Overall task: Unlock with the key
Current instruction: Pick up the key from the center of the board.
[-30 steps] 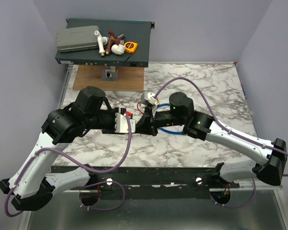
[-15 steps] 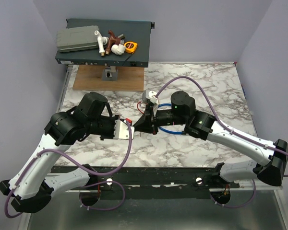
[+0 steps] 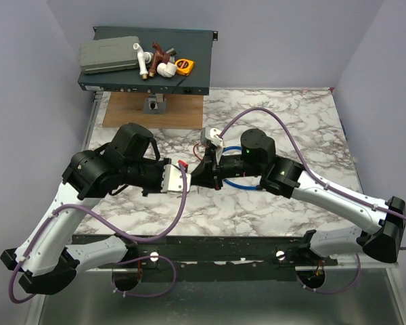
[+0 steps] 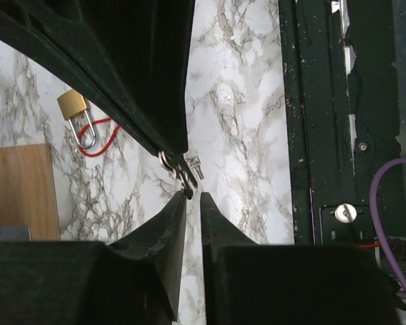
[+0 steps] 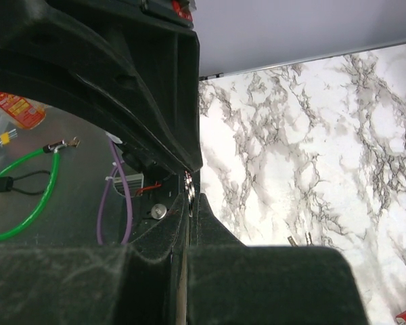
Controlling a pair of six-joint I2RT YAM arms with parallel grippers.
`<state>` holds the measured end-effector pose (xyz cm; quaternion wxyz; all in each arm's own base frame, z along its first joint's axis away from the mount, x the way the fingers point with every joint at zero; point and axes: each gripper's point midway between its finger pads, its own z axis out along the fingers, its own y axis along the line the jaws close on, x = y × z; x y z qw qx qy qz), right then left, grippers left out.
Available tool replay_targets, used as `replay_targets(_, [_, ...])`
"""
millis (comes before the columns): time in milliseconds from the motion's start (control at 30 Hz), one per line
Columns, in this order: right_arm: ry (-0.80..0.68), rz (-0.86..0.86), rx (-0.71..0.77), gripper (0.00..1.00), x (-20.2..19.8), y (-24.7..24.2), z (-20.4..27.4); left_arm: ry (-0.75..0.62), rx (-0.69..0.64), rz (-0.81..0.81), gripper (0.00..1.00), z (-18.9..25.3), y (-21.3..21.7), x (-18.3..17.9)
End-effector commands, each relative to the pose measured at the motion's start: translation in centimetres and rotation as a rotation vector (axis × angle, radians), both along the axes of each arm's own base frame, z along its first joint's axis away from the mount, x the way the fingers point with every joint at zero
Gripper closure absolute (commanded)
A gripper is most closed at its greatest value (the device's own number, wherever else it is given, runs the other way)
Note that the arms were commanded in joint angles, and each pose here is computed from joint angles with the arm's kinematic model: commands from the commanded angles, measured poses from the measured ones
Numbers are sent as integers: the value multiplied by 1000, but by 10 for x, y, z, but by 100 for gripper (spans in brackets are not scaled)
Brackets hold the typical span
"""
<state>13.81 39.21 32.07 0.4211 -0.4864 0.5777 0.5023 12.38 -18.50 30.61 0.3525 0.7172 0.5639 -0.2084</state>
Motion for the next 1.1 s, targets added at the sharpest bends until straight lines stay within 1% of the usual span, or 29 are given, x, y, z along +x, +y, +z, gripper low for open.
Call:
replay_targets(0, [-31, -29, 6, 99, 7, 3, 8, 32, -30, -39, 91, 14, -1, -15])
replay_targets(133, [-32, -29, 5, 99, 9, 5, 8, 40, -34, -38, 97, 15, -3, -15])
replay_targets(367, [-32, -24, 12, 99, 8, 5, 11, 52, -26, -33, 100, 12, -5, -12])
replay_targets(467, [-32, -22, 14, 99, 7, 5, 12, 50, -21, -21, 100, 10, -5, -9])
replay_targets(500, [-31, -22, 13, 99, 8, 6, 12, 47, -14, -12, 94, 8, -4, -7])
replay_targets(567, [-30, -21, 12, 99, 7, 5, 11, 31, 5, 17, 79, 4, -2, -1])
replay_targets(600, [-30, -19, 12, 99, 7, 5, 11, 22, 17, 32, 75, 1, 0, 3])
replay_targets(800, [-26, -9, 10, 99, 6, 6, 11, -9, 9, 71, 68, 2, -1, 13])
replay_targets(900, [-24, -8, 13, 99, 5, 6, 10, -5, 21, 78, 68, -1, -1, 15])
replay_targets(933, [-24, -8, 11, 99, 6, 7, 10, 0, 18, 70, 71, -1, -2, 13])
replay_targets(967, [-23, -9, 10, 99, 6, 7, 9, 10, 12, 56, 73, -1, -4, 10])
replay_targets(1000, [-23, -13, 10, 99, 6, 7, 9, 22, 6, 46, 78, 1, -5, 7])
replay_targets(1067, [-27, -30, 10, 99, 10, 6, 8, 57, -4, 18, 90, 3, -7, 0])
